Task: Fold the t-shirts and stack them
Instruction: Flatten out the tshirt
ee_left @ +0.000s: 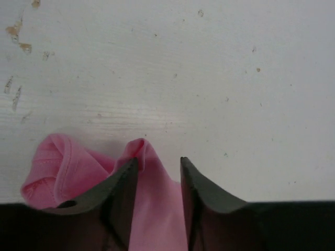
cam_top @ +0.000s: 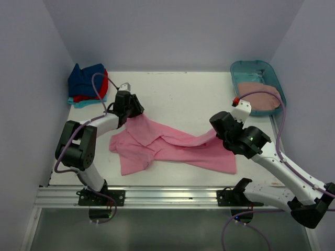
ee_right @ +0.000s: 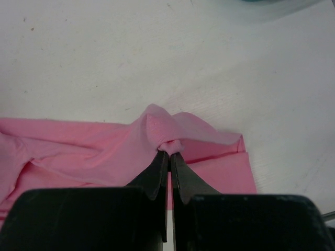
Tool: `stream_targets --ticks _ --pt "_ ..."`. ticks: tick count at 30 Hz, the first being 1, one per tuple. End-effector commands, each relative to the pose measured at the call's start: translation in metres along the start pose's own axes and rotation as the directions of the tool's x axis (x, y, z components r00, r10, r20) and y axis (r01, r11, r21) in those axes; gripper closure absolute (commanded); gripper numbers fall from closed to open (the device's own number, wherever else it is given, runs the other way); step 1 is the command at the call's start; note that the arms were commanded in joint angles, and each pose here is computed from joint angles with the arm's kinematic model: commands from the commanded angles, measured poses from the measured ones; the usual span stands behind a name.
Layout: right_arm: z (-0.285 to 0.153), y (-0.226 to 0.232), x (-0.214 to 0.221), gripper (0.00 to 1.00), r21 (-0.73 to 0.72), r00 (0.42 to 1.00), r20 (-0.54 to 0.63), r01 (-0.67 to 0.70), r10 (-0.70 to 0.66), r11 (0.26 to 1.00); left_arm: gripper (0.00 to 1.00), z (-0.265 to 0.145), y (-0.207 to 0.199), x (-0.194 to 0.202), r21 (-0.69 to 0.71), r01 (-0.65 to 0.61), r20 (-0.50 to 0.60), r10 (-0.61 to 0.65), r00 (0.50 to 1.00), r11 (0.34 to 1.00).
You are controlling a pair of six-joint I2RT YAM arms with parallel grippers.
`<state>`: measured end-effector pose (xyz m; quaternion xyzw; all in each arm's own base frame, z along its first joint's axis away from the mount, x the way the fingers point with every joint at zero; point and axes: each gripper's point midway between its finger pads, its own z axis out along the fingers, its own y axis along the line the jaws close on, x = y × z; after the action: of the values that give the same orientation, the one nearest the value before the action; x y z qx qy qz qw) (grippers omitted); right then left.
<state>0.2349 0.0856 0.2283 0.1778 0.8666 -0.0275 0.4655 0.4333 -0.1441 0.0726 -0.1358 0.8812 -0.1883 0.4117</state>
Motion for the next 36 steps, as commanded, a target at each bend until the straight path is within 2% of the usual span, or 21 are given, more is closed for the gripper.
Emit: stream_targets --ticks 1,3,6,11,14,18,21,27,32,35,36 --pt "0.004 0.005 -0.002 1.00 -0.009 1.000 0.012 -0.008 0.008 1.000 0.49 -0.016 -0.001 -0.032 -0.035 -0.033 0.107 0.037 0.994 0.999" --pt "0.006 0.005 0.001 1.00 -0.007 1.000 0.007 0.000 0.000 1.000 0.34 -0.028 0.024 -0.037 -0.169 -0.011 0.155 0.038 0.987 0.986" --pt "0.008 0.007 0.003 1.00 -0.008 1.000 0.004 0.001 -0.001 1.000 0.26 -0.049 0.045 -0.051 -0.293 0.025 0.212 0.040 0.976 0.956" --pt "0.011 0.009 0.007 1.00 -0.003 1.000 -0.004 0.012 -0.012 1.000 0.28 -0.063 0.080 -0.023 -0.480 0.070 0.112 -0.019 0.994 0.875" --pt "0.012 0.009 0.006 1.00 0.000 1.000 -0.003 0.014 -0.014 1.000 0.33 -0.055 0.089 0.001 -0.494 0.062 0.048 -0.044 0.998 0.867" --pt "0.010 0.006 0.005 1.00 0.000 1.000 0.003 0.011 -0.011 1.000 0.52 -0.045 0.102 0.029 -0.526 0.052 -0.032 -0.081 0.996 0.849" --pt "0.009 0.002 0.004 1.00 0.011 1.000 0.008 0.016 -0.016 1.000 0.60 -0.041 0.106 0.039 -0.525 0.060 -0.048 -0.100 0.994 0.849" --pt "0.010 -0.001 0.004 1.00 0.018 1.000 0.009 0.012 -0.012 1.000 0.63 -0.044 0.109 0.043 -0.536 0.071 -0.046 -0.113 0.993 0.841" --pt "0.011 0.000 0.004 1.00 0.023 1.000 0.006 0.018 -0.018 1.000 0.64 -0.038 0.105 0.048 -0.504 0.071 -0.065 -0.120 0.991 0.861" --pt "0.011 0.000 0.004 1.00 0.023 1.000 0.006 0.020 -0.020 1.000 0.78 -0.037 0.103 0.051 -0.493 0.069 -0.079 -0.123 0.989 0.867" --pt "0.011 0.000 0.003 1.00 0.023 1.000 0.008 0.020 -0.020 1.000 0.92 -0.037 0.103 0.051 -0.494 0.071 -0.077 -0.124 0.989 0.867"
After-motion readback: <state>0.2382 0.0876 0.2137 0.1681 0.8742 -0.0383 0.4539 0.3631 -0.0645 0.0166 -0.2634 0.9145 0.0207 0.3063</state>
